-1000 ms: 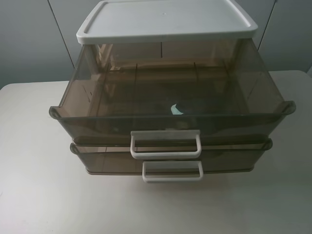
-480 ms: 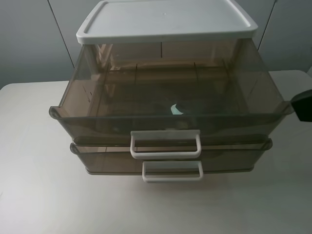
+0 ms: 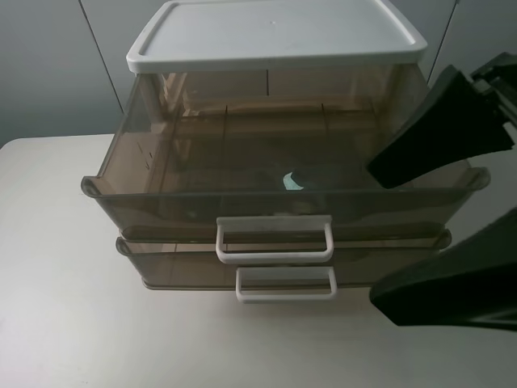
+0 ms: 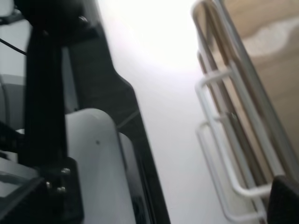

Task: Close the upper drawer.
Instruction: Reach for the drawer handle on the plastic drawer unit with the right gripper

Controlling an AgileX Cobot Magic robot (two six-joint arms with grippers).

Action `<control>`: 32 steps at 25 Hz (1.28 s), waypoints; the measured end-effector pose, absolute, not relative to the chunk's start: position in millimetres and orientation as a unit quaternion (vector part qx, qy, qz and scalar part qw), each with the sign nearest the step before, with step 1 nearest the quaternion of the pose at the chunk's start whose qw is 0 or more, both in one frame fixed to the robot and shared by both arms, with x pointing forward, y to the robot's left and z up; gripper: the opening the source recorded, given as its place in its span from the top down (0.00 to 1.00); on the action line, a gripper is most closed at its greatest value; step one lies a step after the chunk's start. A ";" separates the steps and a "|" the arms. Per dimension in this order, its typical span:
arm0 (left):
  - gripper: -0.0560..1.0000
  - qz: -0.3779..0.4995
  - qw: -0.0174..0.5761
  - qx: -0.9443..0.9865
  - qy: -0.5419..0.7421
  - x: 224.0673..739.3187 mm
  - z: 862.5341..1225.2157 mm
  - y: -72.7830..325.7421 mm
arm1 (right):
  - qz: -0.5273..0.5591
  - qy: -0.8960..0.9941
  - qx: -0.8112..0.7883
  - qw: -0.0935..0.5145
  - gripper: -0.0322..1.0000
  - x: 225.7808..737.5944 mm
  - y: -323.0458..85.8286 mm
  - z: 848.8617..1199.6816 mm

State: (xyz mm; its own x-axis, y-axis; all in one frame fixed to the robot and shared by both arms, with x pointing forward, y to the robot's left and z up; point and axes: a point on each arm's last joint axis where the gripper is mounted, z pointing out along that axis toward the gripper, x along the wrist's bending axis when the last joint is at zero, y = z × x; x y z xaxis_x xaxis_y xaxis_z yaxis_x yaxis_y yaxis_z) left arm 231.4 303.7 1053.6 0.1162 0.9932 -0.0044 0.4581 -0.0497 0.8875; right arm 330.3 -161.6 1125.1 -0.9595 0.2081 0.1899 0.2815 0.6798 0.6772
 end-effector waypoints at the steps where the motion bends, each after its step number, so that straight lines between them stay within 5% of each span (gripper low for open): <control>1: 0.25 0.344 0.389 0.638 0.569 231.4 1053.6 303.7 | -0.382 -0.914 -0.121 0.054 0.29 329.0 -159.2 1125.4; 16: 0.25 0.343 0.390 0.637 0.570 231.4 1053.6 303.7 | -0.251 -0.964 -0.011 0.088 0.29 314.2 -110.1 1069.2; 32: 0.25 0.343 0.390 0.637 0.570 231.4 1053.6 303.7 | -0.236 -0.968 -0.026 0.082 0.29 325.3 -94.7 1050.8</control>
